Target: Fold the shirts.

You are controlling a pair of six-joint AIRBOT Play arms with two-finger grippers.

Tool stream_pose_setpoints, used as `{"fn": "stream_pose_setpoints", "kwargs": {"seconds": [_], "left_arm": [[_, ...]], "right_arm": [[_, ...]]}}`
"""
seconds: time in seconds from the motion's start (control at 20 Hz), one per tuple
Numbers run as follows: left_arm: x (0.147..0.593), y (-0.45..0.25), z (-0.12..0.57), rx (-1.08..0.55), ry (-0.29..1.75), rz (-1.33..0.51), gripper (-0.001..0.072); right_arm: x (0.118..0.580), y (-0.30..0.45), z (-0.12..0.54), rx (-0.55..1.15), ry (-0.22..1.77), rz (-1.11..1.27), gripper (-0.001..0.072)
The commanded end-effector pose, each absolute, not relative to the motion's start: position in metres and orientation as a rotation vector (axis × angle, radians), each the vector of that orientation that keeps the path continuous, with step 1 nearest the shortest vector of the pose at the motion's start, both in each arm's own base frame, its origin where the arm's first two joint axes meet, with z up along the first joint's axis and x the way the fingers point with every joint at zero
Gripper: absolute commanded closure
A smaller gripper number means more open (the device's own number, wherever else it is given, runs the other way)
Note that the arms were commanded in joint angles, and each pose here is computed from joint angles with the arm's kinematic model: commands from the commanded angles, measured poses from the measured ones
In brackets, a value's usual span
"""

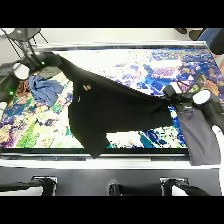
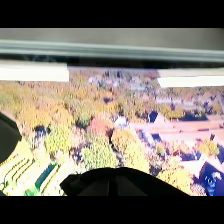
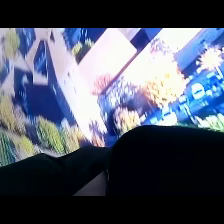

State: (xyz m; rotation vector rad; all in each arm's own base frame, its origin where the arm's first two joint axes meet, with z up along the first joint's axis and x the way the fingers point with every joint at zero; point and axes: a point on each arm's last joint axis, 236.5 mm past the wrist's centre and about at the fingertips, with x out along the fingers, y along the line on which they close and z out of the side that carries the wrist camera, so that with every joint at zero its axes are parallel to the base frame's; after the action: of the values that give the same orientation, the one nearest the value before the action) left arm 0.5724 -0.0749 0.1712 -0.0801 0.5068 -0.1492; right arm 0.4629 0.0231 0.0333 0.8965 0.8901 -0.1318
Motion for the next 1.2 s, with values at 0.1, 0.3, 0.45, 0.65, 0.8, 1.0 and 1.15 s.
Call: {"fn": "stream_pose_setpoints", "kwargs": {"seconds": [0.1, 0.3, 0.45, 0.65, 0.8, 1.0, 1.15], "left_arm": [[0.547, -0.085, 0.062, -0.105, 0.871, -0.151, 0.0656], [0.511, -0.075, 0.040, -0.232, 1.073, -0.078, 0.0043], [0.439, -0.027, 0.010, -0.247, 1.394, -0.035, 0.0043], [0.350, -0.045, -0.028, -0.467, 1.597, -0.219, 0.0055], [0.302, -0.063, -0.071, -0.595, 1.665, -0.210, 0.0196], [0.303, -0.099, -0.095, -0.690, 1.594, -0.251, 0.0197], [0.324, -0.109, -0.100, -0.695, 1.512, -0.236, 0.0219]], "right_arm": [[0.486, 0.029, -0.041, 1.110, 0.946, -0.219, 0.0607], [0.484, 0.018, -0.009, 0.974, 0.953, -0.109, 0.0219], [0.456, -0.037, 0.020, 0.833, 1.016, -0.098, 0.0209], [0.379, -0.082, -0.003, 0.819, 1.271, -0.156, 0.0212], [0.353, -0.068, -0.013, 0.756, 1.390, -0.076, 0.0215], [0.352, -0.060, -0.013, 0.742, 1.408, -0.057, 0.0215], [0.353, -0.055, -0.015, 0.719, 1.415, -0.049, 0.0215]]}}
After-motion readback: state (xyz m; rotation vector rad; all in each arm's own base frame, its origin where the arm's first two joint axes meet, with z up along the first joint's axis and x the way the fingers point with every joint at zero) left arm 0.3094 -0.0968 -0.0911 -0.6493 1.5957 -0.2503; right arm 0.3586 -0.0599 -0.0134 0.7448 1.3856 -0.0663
